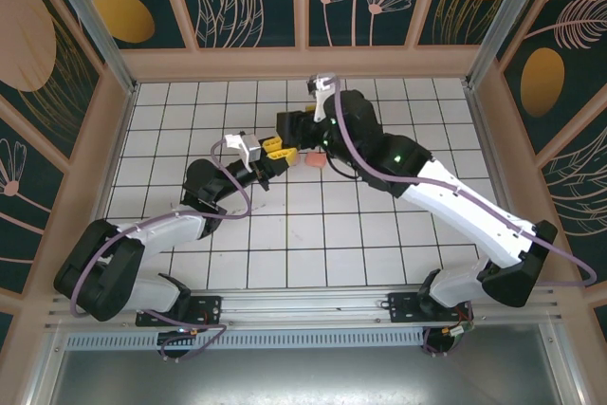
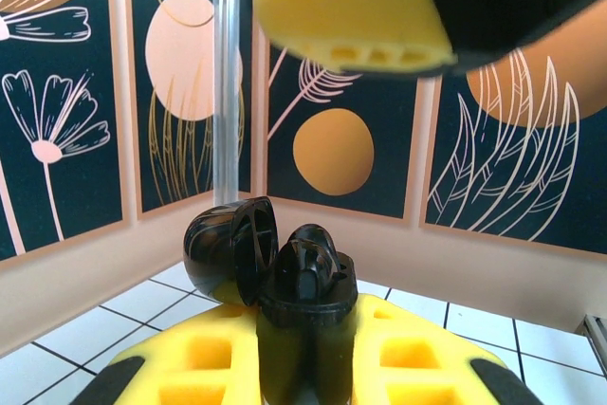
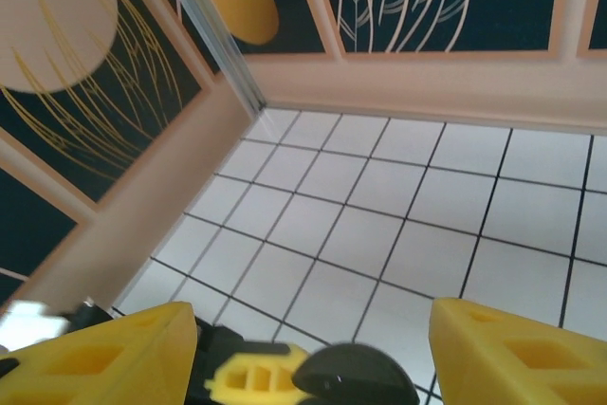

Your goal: Insert wireless bluetooth earbuds into charging case

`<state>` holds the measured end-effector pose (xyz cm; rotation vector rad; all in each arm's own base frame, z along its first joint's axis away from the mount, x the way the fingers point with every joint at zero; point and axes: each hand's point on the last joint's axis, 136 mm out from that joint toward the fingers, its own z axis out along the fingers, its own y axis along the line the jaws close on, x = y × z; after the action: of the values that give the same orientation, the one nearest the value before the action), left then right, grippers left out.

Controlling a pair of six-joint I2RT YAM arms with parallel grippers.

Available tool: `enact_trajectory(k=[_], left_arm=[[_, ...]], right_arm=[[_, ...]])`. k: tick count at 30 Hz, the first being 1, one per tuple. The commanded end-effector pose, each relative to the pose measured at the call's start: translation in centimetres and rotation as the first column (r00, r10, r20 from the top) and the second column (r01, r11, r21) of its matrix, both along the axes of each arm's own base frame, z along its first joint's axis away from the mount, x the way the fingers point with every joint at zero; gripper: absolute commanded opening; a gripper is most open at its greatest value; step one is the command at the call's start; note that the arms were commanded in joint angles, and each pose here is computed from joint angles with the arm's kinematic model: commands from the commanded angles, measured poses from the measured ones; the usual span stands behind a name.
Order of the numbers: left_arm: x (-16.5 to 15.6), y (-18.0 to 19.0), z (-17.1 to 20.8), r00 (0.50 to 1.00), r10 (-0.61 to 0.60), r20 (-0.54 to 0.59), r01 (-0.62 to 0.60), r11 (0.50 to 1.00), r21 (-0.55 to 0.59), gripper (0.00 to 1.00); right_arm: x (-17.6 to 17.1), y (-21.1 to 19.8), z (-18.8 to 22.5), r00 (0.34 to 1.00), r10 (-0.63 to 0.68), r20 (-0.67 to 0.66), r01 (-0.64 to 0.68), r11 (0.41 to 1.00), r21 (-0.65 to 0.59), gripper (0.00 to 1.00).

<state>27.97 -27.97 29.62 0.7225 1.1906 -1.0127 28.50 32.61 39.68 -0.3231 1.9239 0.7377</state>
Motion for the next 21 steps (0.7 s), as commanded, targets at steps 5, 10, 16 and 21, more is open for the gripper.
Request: enact_trajectory(k=[5, 10, 16, 21], left_arm=[[-0.7, -0.1, 1.0, 0.998, -0.027, 0.051, 0.028, 0.999, -0.029, 0.0], [-1.2, -0.2, 0.8, 0.997, -0.038, 0.068, 0.04, 0.999, -0.019, 0.0], [-1.3, -0.1, 0.6, 0.996, -0.037, 0.082, 0.037, 0.999, -0.005, 0.0], [-1.2, -0.1, 0.7, 0.995, -0.028, 0.092, 0.028, 1.0, -0.002, 0.0]], right_arm=[[2.5, -0.1, -1.4, 0.99, 0.028, -0.14, -0.028, 1.0, 0.005, 0.58], [4.1, 0.8, -3.5, 0.977, 0.047, -0.206, -0.057, 0.998, -0.04, 0.38], [4.7, 1.5, -5.4, 0.957, 0.078, -0.278, -0.109, 0.989, -0.099, 0.32], [3.1, 1.6, -7.6, 0.927, 0.125, -0.355, -0.18, 0.976, -0.126, 0.26]])
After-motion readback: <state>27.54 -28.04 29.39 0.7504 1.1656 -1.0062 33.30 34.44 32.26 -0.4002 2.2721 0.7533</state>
